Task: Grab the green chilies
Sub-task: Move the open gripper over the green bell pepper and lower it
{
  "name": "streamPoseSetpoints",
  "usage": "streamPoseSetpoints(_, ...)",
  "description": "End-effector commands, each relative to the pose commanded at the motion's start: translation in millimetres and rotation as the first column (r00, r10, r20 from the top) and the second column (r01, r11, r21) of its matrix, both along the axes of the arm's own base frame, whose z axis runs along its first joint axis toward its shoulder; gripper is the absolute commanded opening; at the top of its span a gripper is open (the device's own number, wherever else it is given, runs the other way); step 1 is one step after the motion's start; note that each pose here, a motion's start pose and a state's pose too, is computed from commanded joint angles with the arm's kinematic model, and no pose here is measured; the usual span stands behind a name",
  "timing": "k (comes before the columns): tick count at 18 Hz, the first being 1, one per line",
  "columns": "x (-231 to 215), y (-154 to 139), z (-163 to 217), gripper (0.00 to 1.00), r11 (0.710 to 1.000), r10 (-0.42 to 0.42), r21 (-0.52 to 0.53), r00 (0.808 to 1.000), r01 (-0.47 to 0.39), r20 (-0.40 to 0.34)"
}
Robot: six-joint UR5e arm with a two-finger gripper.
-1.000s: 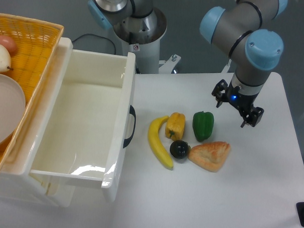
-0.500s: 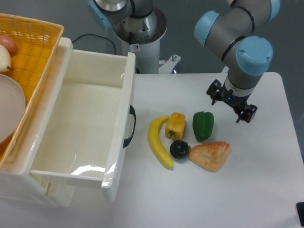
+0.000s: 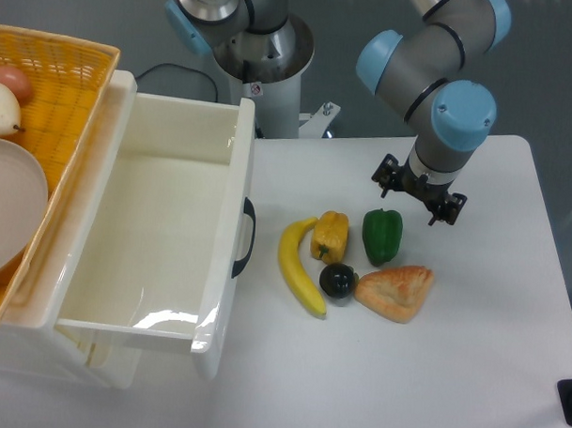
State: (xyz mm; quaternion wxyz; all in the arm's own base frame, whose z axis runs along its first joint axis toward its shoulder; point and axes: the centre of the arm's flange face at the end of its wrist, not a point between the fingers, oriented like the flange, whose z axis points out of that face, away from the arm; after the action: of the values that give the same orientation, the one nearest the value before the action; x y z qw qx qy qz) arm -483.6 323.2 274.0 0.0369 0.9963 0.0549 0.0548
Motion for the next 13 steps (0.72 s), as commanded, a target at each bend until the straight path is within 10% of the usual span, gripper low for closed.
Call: streamPoseSetpoints(13, 5.5, 9.3, -32.7, 1.0, 0.981, 0.191, -0.045, 0.981, -0.189, 0.04)
